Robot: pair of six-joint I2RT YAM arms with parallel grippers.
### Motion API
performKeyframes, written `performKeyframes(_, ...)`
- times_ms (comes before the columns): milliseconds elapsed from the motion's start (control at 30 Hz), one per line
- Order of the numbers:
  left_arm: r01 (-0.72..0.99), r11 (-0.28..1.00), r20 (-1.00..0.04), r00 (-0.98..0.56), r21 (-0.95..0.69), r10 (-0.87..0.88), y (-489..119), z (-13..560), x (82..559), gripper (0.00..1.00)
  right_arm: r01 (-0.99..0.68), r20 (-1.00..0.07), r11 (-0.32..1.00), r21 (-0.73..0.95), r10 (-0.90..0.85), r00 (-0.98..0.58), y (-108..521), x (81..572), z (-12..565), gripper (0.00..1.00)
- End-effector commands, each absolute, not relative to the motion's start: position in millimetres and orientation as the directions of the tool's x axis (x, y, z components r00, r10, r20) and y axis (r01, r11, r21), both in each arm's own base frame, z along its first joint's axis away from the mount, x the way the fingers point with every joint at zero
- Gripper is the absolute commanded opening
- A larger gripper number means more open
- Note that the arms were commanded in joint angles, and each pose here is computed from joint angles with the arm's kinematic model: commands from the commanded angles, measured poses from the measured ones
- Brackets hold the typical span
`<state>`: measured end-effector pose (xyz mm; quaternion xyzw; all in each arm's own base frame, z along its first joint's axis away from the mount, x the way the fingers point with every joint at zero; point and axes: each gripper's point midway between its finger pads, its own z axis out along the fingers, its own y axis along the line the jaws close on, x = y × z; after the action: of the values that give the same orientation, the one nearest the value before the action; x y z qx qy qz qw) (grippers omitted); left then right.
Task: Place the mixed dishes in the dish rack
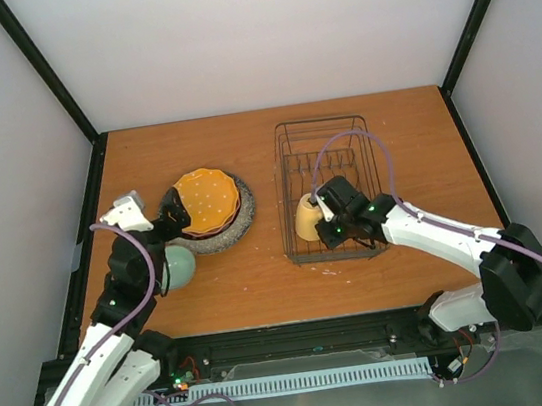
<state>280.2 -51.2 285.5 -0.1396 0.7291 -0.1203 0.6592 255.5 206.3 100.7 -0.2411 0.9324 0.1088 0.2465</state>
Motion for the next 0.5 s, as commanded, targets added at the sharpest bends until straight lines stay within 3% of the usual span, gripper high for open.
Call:
performKeyframes(0, -0.082, 0.943, -0.94, -0.093, -0.323, -0.33, -41.9, 280.3, 276.7, 1.0, -0.536, -0.596, 0.839, 0.096, -0.383, -0.706, 225.4, 270.5, 113.5, 0.03)
performKeyframes(467, -0.106, 0.94, -0.941, -0.062, -0.325, -0.333, -31.2, 279.7, 270.2, 1.0, -0.544, -0.535, 0.83, 0.123, -0.406, -0.741, 230.2, 265.2, 92.4, 0.03)
